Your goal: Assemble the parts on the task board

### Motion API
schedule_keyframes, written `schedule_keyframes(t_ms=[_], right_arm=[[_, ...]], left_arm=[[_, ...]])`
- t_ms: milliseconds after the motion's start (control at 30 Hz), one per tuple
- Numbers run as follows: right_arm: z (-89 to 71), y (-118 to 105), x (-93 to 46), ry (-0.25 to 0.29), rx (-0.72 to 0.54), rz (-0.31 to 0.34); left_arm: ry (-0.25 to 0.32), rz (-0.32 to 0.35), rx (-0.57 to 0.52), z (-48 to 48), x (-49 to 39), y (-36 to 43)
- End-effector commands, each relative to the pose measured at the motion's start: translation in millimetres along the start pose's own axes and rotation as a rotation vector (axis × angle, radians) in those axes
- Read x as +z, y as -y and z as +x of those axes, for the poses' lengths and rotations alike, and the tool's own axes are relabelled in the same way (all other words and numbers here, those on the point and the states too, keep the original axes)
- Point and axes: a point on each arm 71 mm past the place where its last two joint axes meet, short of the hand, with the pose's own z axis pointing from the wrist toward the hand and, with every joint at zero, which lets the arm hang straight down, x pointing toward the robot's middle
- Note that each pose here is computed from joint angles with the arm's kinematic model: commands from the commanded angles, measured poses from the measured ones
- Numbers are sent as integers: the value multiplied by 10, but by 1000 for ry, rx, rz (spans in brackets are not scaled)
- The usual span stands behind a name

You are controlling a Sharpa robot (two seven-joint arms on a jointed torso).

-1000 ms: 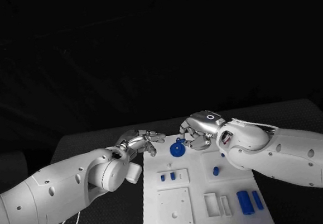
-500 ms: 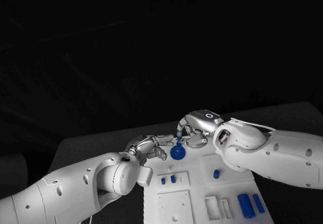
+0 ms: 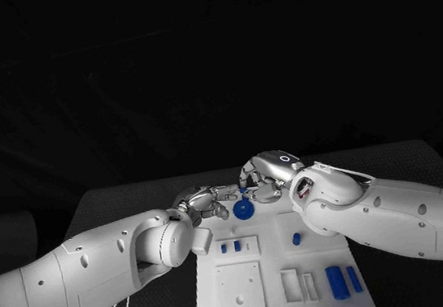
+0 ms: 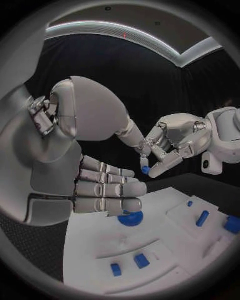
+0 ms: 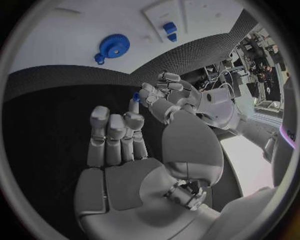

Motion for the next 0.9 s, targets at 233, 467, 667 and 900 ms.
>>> schedule_keyframes(t_ms=[233,467,667,900], right_arm=[[6,-45,12,-3,6,-4],[15,-74,27,-7,7,-9],[19,-95,32,-9,8,-13],[22,-108,30,-15,9,-17]], left_arm=[[-2,-2,-15,50,11,12],[-19,-5,-15,103,21,12],[-22,-2,-15,125,28,14],[-15,4,-14,110,31,19]])
